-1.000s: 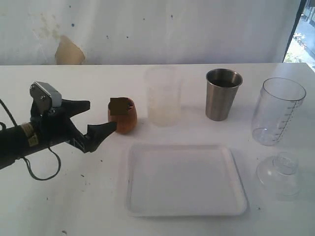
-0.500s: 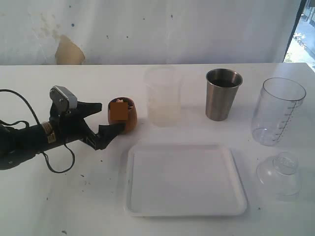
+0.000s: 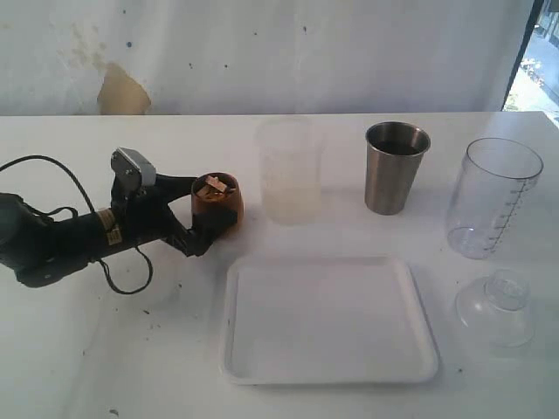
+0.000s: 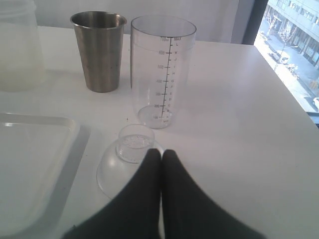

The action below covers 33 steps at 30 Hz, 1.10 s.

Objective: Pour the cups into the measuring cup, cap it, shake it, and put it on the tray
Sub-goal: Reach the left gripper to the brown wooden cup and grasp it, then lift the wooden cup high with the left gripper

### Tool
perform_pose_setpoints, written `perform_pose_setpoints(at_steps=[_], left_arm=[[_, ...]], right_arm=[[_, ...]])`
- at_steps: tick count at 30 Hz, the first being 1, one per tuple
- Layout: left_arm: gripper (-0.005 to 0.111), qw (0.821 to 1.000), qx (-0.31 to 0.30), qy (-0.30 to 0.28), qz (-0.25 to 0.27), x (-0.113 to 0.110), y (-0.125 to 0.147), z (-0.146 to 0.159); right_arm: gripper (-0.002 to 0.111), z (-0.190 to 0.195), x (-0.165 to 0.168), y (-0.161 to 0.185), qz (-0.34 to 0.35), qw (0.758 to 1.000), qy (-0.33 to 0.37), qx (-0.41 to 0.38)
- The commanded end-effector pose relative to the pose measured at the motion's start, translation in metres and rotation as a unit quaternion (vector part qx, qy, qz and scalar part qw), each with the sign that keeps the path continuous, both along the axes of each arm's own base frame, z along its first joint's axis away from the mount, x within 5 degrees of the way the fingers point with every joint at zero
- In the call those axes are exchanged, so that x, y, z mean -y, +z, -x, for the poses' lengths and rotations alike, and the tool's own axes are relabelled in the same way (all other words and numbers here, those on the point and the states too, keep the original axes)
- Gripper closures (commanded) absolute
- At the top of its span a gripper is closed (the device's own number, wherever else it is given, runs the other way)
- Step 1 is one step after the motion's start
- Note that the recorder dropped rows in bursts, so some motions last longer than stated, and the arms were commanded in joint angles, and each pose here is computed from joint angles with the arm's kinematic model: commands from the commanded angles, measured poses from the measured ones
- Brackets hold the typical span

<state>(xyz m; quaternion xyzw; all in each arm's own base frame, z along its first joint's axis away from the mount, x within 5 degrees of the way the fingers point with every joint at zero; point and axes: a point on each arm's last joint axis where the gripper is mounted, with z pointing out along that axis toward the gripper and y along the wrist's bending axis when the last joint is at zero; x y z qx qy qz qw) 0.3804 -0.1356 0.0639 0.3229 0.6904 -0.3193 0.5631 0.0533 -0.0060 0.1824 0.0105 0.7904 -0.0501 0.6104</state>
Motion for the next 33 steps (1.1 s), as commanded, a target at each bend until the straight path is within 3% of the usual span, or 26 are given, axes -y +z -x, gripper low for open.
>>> perform_pose_setpoints(at_steps=[1, 12, 19, 20, 23, 25, 30, 33], left_arm=[[0.002, 1.000, 0.005, -0.014, -0.003, 0.012, -0.005, -0.005], [0.002, 0.999, 0.021, -0.019, -0.018, 0.031, -0.011, -0.024], [0.002, 0.999, 0.012, -0.009, -0.029, 0.030, -0.015, -0.025], [0.006, 1.000, 0.007, -0.002, -0.023, 0.029, -0.015, -0.026], [0.042, 1.000, 0.004, -0.003, -0.017, 0.029, -0.014, -0.026], [0.102, 1.000, 0.005, -0.012, -0.021, 0.029, -0.014, -0.025], [0.107, 0.999, 0.023, -0.007, -0.026, 0.024, 0.005, -0.027], [0.107, 0.997, 0.048, -0.033, -0.048, 0.026, 0.024, -0.025]], right_arm=[[0.108, 0.000, 0.000, 0.000, 0.003, 1.000, 0.000, 0.002], [0.108, 0.000, 0.000, 0.000, -0.006, 1.000, -0.002, 0.003], [0.108, 0.000, 0.000, 0.000, -0.006, 1.000, -0.002, 0.003], [0.108, 0.000, 0.000, 0.000, -0.006, 1.000, -0.002, 0.003], [0.108, 0.000, 0.000, 0.000, -0.006, 1.000, -0.002, 0.003], [0.108, 0.000, 0.000, 0.000, -0.006, 1.000, -0.002, 0.003], [0.108, 0.000, 0.000, 0.000, -0.006, 1.000, -0.002, 0.003], [0.108, 0.000, 0.000, 0.000, -0.006, 1.000, -0.002, 0.003]])
